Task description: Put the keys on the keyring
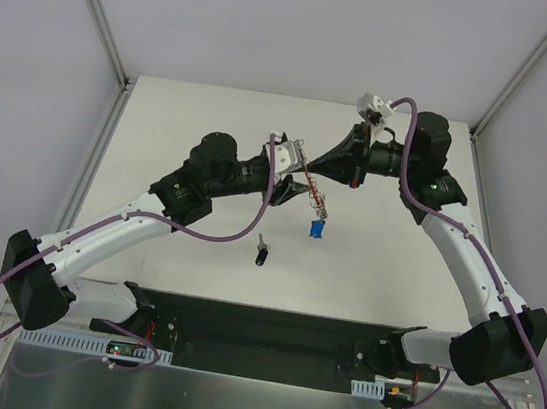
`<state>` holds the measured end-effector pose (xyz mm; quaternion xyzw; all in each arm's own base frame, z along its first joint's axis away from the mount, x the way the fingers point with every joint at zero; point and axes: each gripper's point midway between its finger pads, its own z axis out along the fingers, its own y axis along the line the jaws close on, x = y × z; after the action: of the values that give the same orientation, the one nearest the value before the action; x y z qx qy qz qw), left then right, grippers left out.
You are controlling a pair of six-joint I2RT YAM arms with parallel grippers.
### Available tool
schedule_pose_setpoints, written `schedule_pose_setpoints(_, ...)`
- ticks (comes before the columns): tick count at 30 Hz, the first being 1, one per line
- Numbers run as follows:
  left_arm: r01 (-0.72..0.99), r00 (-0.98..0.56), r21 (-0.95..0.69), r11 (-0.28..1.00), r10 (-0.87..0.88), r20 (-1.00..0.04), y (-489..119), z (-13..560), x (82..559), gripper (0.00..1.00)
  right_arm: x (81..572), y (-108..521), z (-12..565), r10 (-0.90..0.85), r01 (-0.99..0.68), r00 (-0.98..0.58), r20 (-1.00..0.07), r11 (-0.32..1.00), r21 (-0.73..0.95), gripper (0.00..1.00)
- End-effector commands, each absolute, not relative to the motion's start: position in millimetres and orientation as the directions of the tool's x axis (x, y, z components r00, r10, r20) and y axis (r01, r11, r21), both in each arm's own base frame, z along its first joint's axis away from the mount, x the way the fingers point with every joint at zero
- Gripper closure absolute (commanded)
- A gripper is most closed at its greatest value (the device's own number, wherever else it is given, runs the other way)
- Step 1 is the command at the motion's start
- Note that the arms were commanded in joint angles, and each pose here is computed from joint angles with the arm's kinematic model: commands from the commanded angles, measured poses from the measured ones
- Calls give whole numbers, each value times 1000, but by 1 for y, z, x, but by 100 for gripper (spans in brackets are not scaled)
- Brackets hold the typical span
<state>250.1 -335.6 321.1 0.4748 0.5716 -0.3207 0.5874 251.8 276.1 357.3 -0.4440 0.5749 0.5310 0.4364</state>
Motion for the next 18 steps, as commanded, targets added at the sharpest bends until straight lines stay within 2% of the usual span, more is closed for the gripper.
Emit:
schedule_pose_setpoints(1, 918, 69, 85, 386, 57, -996, -334, 335, 249, 57, 251, 278, 372, -21, -987, -161, -987, 24, 160, 99)
schedule_pose_setpoints(7, 924, -153, -172, 341, -80, -985, -320, 332, 247, 52, 251, 279, 372, -21, -987, -162, -987, 28, 161, 99)
schedule_pose_setpoints(18, 920, -255, -304, 248, -210, -944, -315, 344, 232, 46, 252, 280, 371, -21, -986, -163, -986, 38, 162, 99)
